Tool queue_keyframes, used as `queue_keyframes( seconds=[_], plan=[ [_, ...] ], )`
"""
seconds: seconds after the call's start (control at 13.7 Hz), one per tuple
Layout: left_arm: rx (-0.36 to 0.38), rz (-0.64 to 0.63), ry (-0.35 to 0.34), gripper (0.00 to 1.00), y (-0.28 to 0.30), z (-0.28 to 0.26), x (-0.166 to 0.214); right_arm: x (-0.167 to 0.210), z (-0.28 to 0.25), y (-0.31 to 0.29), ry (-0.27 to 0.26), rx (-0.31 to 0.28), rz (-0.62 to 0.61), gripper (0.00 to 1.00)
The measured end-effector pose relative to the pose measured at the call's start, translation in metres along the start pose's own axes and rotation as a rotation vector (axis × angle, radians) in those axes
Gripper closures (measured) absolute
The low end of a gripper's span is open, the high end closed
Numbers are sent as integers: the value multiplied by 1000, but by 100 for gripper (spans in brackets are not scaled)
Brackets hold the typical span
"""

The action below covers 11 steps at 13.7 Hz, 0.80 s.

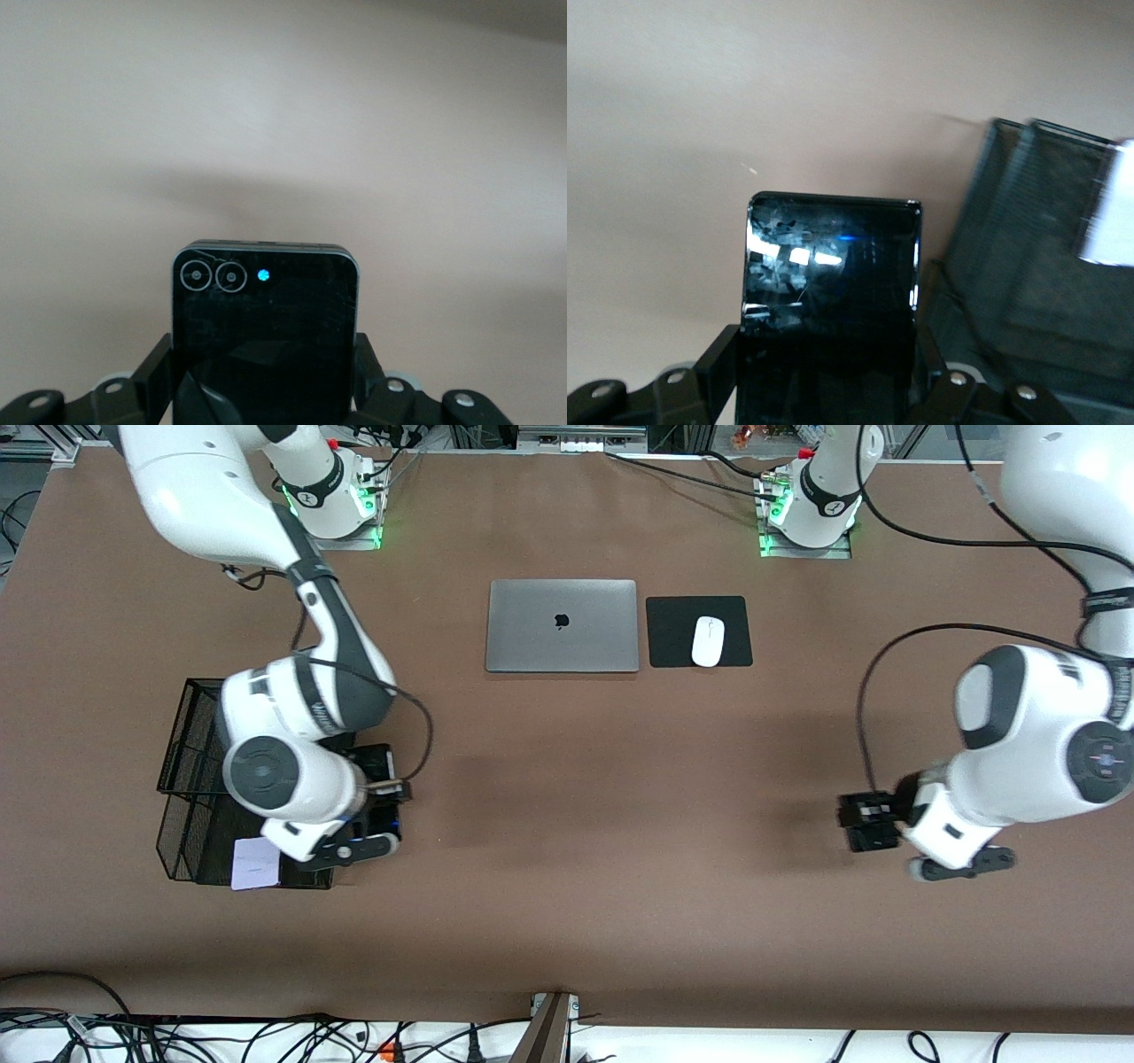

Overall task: Place phones with both arms
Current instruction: 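Carry the black phone to the basket while the left gripper moves inward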

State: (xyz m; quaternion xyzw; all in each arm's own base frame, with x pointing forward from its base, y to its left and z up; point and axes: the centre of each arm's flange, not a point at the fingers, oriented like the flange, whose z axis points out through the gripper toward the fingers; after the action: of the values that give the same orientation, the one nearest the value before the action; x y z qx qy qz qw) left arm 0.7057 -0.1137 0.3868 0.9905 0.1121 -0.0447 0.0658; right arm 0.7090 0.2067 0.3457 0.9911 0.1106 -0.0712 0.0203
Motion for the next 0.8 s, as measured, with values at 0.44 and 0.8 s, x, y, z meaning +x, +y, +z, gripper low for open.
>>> queue_keyframes(
  seconds=[0.44,0.8],
  plan=[
    [-138,-149,64,20,181,25,-62,-40,2,76,-71,-29,44,19],
    [-264,-150,125,20,285,86,-117,-103,10,180,-101,-45,154,19]
  ],
)
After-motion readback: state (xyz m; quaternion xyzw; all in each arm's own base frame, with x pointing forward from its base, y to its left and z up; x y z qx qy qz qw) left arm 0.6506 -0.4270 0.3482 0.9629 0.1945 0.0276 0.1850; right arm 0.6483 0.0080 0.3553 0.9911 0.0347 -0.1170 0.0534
